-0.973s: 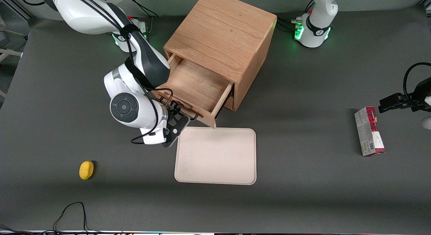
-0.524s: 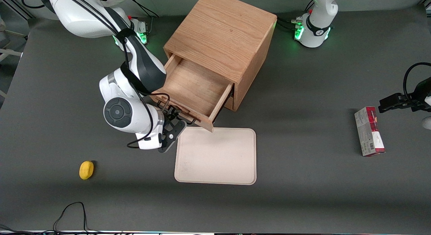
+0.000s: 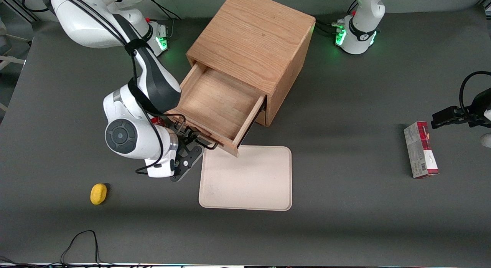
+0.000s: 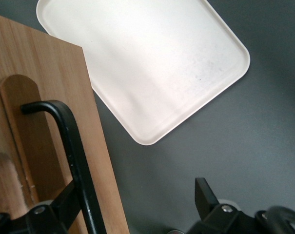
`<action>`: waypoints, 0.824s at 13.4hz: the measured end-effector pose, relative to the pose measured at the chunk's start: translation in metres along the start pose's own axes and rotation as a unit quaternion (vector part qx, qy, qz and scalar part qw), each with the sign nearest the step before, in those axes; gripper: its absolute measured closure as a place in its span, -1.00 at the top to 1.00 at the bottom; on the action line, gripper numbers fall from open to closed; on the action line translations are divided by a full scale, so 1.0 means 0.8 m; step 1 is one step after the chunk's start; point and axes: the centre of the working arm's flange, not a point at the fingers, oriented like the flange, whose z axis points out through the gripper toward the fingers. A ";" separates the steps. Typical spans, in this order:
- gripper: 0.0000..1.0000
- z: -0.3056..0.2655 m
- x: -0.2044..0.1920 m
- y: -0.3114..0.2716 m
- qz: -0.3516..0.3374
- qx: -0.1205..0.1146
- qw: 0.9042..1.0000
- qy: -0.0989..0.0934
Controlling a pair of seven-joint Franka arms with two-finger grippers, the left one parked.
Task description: Open upper drawer
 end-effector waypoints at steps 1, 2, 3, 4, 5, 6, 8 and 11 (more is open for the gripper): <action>1.00 0.000 0.000 0.003 -0.003 0.000 1.000 0.000; 1.00 0.001 -0.001 0.005 -0.003 0.000 1.000 0.001; 1.00 0.000 -0.001 0.008 -0.002 0.001 1.000 0.001; 1.00 0.000 -0.002 0.012 0.000 0.001 1.000 0.002; 1.00 -0.001 -0.003 0.017 0.002 0.001 1.000 0.004; 1.00 -0.002 -0.004 0.022 0.003 0.001 1.000 0.005; 1.00 -0.002 -0.003 0.030 0.006 0.001 1.000 0.008; 1.00 -0.004 -0.005 0.044 0.013 0.001 1.000 0.012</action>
